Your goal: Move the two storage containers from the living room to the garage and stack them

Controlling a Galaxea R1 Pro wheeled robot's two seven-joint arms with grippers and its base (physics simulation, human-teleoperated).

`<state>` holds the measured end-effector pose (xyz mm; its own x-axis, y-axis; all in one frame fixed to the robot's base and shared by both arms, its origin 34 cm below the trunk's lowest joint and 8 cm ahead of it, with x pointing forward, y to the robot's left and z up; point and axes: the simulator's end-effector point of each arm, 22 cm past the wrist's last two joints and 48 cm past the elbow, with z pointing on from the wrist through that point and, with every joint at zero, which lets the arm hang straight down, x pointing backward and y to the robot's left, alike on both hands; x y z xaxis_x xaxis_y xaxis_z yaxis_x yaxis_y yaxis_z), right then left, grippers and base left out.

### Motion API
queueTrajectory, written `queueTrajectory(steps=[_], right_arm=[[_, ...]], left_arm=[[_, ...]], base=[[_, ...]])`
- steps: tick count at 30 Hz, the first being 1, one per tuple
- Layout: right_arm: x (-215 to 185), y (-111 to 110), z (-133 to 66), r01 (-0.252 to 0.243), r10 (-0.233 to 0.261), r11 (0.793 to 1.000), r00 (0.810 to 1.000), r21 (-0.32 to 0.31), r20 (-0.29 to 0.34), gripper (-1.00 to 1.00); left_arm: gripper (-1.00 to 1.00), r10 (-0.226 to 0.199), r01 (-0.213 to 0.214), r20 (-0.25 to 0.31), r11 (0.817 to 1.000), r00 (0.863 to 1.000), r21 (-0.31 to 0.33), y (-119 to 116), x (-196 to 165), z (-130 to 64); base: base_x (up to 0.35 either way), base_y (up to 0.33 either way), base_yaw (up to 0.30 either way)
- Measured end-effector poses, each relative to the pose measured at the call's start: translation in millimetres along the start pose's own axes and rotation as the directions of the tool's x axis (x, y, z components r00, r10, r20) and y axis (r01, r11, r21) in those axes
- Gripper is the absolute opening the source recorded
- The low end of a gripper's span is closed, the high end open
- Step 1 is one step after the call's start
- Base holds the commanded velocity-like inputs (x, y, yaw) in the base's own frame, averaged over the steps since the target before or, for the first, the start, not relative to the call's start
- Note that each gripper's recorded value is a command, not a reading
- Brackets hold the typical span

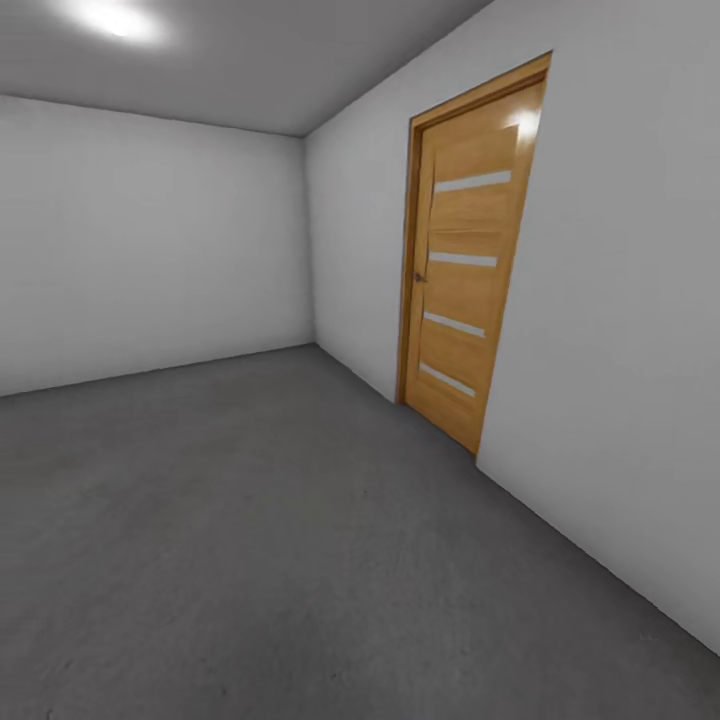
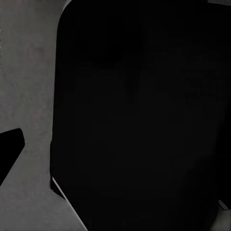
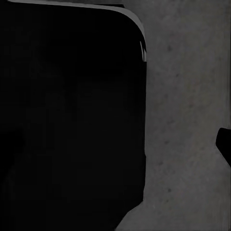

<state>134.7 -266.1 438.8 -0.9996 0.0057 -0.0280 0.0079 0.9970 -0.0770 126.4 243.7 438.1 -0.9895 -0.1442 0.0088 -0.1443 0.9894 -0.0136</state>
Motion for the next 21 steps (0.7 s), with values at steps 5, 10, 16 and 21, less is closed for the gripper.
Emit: queueTrajectory(steps=[5,10,16,21], right_arm=[[0.0,-1.3,0.1,-0.001,0.001,1.000,1.000,0.002,0.000,1.00],[0.0,-1.8,0.1,-0.001,0.001,1.000,1.000,0.002,0.000,1.00],[0.0,-1.8,0.1,-0.001,0.001,1.000,1.000,0.002,0.000,1.00],[0.0,-1.8,0.1,-0.001,0.001,1.000,1.000,0.002,0.000,1.00]], left_arm=[[1.00,0.000,0.000,0.000,1.000,1.000,0.000,0.0,-0.1,0.0],[1.00,0.000,0.000,0.000,1.000,1.000,0.000,0.0,-0.1,0.0],[1.00,0.000,0.000,0.000,1.000,1.000,0.000,0.0,0.1,0.0],[1.00,0.001,-0.001,0.000,1.000,1.000,0.000,0.0,0.1,0.0]], base=[[0.323,0.000,0.087],[0.323,0.000,0.008],[0.323,0.000,0.001],[0.323,0.000,0.000]])
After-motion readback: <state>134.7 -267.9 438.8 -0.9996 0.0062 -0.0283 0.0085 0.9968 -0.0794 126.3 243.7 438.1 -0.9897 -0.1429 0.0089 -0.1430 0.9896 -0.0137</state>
